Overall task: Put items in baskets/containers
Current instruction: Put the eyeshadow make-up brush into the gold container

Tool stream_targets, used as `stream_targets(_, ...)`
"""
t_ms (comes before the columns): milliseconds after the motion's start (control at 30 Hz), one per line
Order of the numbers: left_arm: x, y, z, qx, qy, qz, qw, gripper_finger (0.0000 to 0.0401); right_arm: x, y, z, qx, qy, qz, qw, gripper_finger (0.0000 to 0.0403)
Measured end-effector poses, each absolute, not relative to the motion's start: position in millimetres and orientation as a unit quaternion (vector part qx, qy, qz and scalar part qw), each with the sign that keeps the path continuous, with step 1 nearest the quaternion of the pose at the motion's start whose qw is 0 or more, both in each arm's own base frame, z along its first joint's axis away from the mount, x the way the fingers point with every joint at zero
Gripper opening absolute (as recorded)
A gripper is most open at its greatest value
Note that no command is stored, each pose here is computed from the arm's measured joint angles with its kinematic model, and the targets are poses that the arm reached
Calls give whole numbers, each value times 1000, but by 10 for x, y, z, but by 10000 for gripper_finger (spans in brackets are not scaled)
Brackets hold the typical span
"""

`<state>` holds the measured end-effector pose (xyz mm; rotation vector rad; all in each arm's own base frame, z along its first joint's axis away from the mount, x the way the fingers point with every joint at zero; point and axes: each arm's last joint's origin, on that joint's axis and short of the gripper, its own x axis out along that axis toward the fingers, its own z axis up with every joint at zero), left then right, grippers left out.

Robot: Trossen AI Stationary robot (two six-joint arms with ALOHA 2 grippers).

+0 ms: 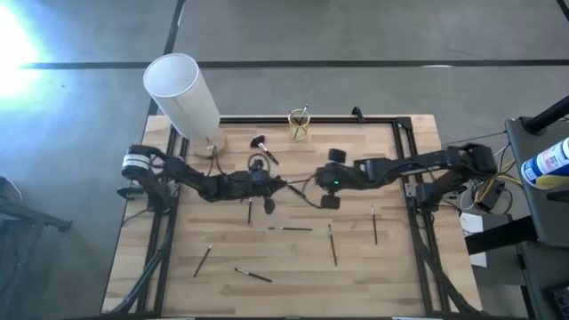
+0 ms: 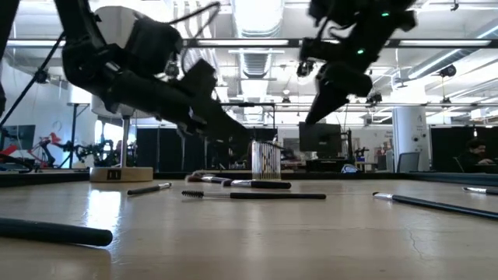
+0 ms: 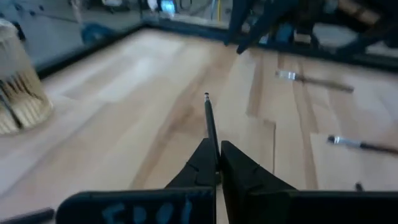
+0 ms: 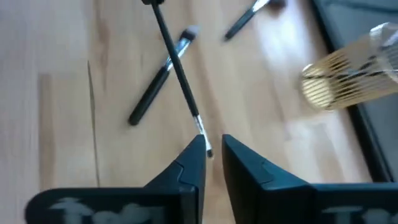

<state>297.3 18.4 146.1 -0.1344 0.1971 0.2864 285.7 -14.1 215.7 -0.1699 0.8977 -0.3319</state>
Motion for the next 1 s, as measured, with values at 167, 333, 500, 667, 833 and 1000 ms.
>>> stream_targets(167, 2724, 191, 1588, -73, 39, 155, 984, 3, 2531, -135, 2135, -68, 322, -173, 928, 21)
stream_targets(333, 2502, 206, 1736, -81, -28, 155, 984, 3, 2238, -132, 2078, -62, 196, -177, 962, 10)
stream_targets(500, 2384, 213, 1862, -87, -89, 153, 980, 3, 2028, -132, 2026, -39, 88, -184, 978, 9)
stream_targets(667, 2356, 233, 1958, -88, -138, 156, 974, 3, 1908, -161, 1966, -16, 21, -194, 981, 8)
stream_targets(833, 2405, 273, 1997, -88, -172, 161, 968, 3, 1866, -229, 1898, 10, 3, -212, 977, 8)
stream_targets(1000, 2545, 319, 1936, -78, -177, 168, 967, 3, 1920, -305, 1841, 17, 19, -228, 973, 8)
